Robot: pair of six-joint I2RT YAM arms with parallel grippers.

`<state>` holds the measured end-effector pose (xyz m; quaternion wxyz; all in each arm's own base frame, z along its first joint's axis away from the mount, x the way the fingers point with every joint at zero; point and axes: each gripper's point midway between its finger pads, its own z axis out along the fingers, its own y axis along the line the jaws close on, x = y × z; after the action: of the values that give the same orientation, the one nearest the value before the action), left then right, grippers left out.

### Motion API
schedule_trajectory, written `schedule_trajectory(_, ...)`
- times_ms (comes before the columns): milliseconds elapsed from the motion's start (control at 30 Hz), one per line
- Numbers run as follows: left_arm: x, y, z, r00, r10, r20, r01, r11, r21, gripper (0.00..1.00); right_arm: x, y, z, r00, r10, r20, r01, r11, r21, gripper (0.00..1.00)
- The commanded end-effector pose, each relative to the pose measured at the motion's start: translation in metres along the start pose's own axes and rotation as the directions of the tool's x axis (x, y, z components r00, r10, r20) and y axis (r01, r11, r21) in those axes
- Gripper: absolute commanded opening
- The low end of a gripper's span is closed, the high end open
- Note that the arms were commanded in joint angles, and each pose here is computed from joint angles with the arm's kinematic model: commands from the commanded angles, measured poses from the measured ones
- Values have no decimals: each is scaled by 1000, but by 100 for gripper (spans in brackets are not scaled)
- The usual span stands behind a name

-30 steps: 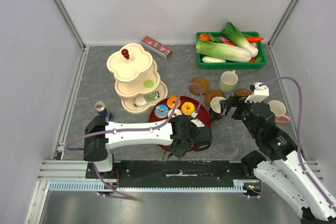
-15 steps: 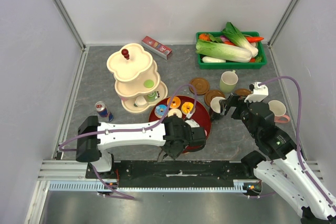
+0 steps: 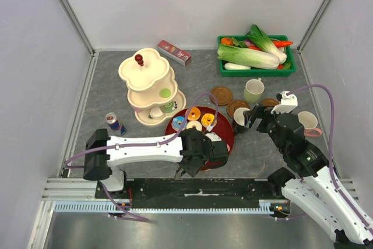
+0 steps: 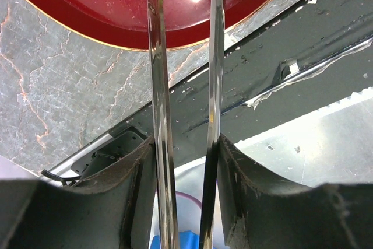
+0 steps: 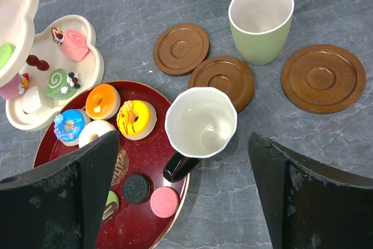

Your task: Serve the afternoon tea

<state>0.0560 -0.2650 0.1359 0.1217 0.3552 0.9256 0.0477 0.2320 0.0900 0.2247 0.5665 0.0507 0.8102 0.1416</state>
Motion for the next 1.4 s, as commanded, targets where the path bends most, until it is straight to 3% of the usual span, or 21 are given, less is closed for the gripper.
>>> schedule_trajectory(0, 28, 29, -22, 994, 38, -107, -47, 995, -83, 47, -5, 2, 1, 1000, 13, 24, -13, 1000, -7, 98)
schedule_trajectory(267, 18, 32, -28, 999, 3, -48, -8, 995, -99, 40, -5, 1, 1, 1000, 14, 23, -14, 1000, -3, 98)
schedule_trajectory(733, -8, 48, -42, 989, -89, 116, 106, 983, -148, 37, -6, 2, 1, 1000, 14, 27, -14, 1000, -1, 98)
schedule_trajectory(900, -32, 70, -56, 950, -176, 259, 227, 957, -182, 37, -5, 2, 2, 1000, 12, 21, -12, 1000, 0, 98)
schedule_trajectory(1067, -56, 100, -80, 879, -263, 397, 354, 919, -174, 37, -5, 2, 2, 1000, 11, 22, -11, 1000, 1, 98)
schedule_trajectory(1367, -53, 165, -80, 818, -383, 429, 509, 830, -229, 34, -6, 1, 2, 1000, 13, 25, -13, 1000, 3, 98)
